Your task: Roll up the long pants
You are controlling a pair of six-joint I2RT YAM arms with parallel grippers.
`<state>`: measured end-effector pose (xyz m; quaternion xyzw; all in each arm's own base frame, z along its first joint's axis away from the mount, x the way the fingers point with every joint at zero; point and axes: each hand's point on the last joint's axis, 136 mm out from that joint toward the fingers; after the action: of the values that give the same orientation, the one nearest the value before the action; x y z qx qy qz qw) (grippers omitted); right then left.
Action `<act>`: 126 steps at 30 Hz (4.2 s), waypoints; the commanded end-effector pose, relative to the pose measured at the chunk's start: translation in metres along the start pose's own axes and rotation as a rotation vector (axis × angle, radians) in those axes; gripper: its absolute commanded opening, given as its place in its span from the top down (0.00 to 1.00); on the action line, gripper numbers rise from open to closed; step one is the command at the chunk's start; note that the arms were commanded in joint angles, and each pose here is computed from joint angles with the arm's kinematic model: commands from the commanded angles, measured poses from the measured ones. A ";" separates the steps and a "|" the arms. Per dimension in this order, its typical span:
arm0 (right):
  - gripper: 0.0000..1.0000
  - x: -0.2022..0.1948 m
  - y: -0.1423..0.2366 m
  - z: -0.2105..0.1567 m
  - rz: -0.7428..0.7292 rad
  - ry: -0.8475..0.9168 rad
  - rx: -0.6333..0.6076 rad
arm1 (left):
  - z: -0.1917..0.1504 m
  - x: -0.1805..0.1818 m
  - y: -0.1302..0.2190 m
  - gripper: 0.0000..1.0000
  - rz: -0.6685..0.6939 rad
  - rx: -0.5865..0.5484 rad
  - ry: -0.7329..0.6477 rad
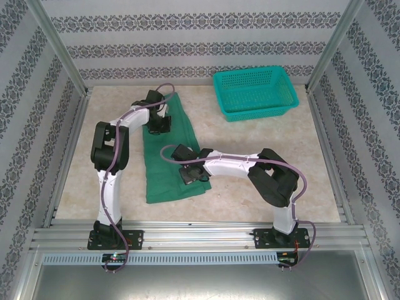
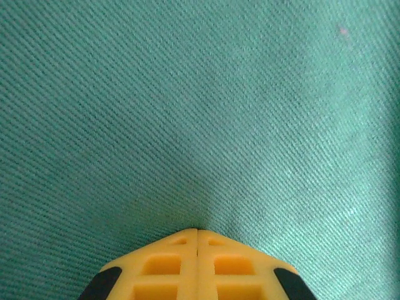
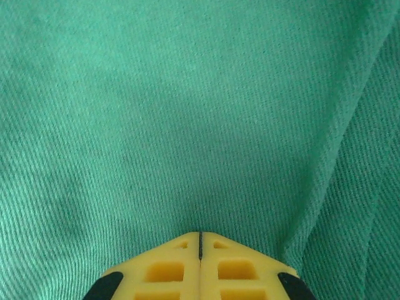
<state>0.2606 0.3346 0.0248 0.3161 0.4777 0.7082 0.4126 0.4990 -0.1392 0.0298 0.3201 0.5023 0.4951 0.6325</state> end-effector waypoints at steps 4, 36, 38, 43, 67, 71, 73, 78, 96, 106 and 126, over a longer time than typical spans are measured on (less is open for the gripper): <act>1.00 -0.017 0.028 0.010 -0.087 -0.021 -0.077 | 0.024 -0.021 0.003 0.55 -0.009 -0.077 -0.086; 0.05 -0.073 0.047 -0.002 0.038 -0.215 -0.097 | -0.205 -0.018 0.158 0.18 0.734 -0.097 -0.413; 0.06 -0.065 0.037 0.006 0.069 -0.203 -0.093 | -0.198 -0.011 0.157 0.18 0.724 -0.095 -0.348; 0.13 -0.049 0.016 0.020 0.157 -0.211 -0.062 | -0.198 0.009 0.152 0.19 0.587 -0.094 -0.145; 1.00 -0.127 -0.009 -0.021 0.102 -0.501 0.021 | -0.194 -0.046 0.129 0.23 0.188 -0.124 -0.325; 0.58 -0.136 0.001 -0.026 0.061 -0.536 0.009 | -0.201 -0.070 0.125 0.23 0.232 -0.159 -0.501; 0.09 -0.149 0.008 -0.029 0.013 -0.569 0.000 | -0.206 -0.081 0.124 0.22 0.300 -0.204 -0.635; 0.02 -0.171 0.025 -0.026 0.056 -0.664 -0.064 | -0.234 -0.098 0.110 0.22 0.470 -0.239 -0.966; 0.03 -0.199 0.041 -0.031 0.169 -0.806 -0.130 | -0.312 -0.183 0.090 0.30 0.230 -0.155 -1.334; 0.03 -0.199 0.035 -0.032 0.170 -0.812 -0.121 | -0.316 -0.171 0.056 0.35 0.218 -0.066 -1.299; 0.05 -0.199 0.023 -0.032 0.172 -0.817 -0.102 | -0.298 -0.116 0.003 0.39 0.211 0.189 -1.111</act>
<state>0.3188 0.1394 0.0328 0.5801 0.2089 0.5856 0.5262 0.2296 -0.2930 0.0216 0.5896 0.0647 0.3067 0.7444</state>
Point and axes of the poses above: each hand's point on the last joint's axis, 136 mm out from that joint toward the fingers, its own y axis back along the fingers, its own x axis along the line the jaws close on, z = x × y, and after that the axes turned 2 degrees about y, right-handed
